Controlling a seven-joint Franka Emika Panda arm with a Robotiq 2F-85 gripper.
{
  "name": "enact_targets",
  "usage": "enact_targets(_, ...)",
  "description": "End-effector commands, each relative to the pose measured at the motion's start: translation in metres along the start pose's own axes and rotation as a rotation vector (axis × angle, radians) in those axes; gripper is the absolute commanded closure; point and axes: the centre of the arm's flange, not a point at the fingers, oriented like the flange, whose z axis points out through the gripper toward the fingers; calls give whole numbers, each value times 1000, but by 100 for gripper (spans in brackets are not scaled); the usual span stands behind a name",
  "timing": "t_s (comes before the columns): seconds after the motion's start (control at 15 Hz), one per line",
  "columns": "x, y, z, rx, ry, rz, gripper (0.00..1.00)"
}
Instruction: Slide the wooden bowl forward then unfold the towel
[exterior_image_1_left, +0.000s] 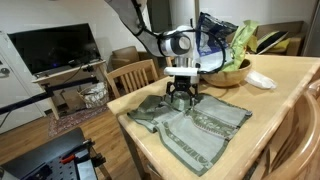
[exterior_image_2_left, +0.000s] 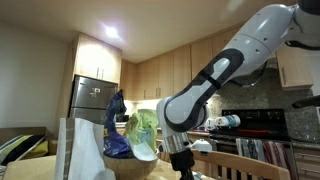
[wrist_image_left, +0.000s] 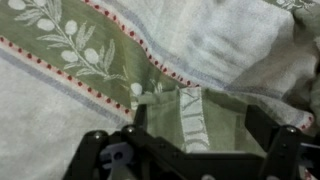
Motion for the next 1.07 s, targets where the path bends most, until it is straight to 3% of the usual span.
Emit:
enact_targets(0.0, 4, 4, -2, 20, -5, -24, 0)
enact_targets(1.0, 15, 17, -8, -35, 45, -3, 0)
